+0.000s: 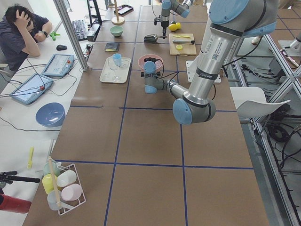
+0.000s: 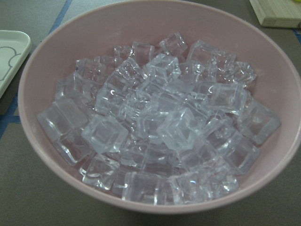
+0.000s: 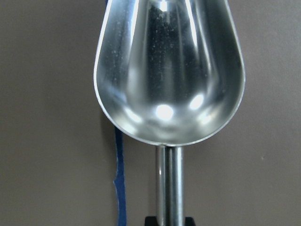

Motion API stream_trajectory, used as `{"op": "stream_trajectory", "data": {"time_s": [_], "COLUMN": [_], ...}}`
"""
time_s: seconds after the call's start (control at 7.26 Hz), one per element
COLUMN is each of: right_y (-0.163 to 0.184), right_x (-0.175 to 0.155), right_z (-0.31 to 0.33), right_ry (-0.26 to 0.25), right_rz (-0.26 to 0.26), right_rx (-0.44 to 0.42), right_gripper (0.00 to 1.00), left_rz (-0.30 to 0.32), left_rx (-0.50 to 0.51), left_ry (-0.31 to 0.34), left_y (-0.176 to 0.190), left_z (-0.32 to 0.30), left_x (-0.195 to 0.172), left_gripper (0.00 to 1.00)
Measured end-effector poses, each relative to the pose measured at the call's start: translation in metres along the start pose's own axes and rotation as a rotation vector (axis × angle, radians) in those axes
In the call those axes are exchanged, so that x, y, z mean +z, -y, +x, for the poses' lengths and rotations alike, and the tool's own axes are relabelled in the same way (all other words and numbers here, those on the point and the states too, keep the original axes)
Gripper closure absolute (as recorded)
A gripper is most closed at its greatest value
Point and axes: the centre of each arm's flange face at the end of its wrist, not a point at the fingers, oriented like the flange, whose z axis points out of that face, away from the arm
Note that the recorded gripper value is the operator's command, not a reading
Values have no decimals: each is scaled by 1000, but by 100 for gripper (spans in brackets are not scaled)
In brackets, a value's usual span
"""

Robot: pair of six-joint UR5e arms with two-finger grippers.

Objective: Put ice in cup with scoop
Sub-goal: 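Grasp the metal scoop handle with the right gripper and lift it, then carry the scoop with the right gripper over the pink bowl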

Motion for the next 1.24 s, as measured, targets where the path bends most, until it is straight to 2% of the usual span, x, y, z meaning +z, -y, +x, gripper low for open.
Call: {"op": "stream_trajectory", "data": {"time_s": [0.55,0.69,0.83,1.24], "right_y": [-8,-11,-11,6], "right_x": [-14,-20,-26,-48], "right_z": [-15,-22,-25,-22], "right_ry": [34,48,56,43], "right_rz": [4,8,25,80], "right_rx": [-30,-88,-208,-697], "right_gripper": [100,100,100,100], "left_rz": [1,0,-1,-1], "left_rx": [0,0,0,-1], "left_ry": [0,0,-1,0], "left_y": [0,-1,-1,-2], "left_z": [0,0,0,0], "left_x": [0,-1,-1,-1], "left_gripper": [0,0,0,0]}}
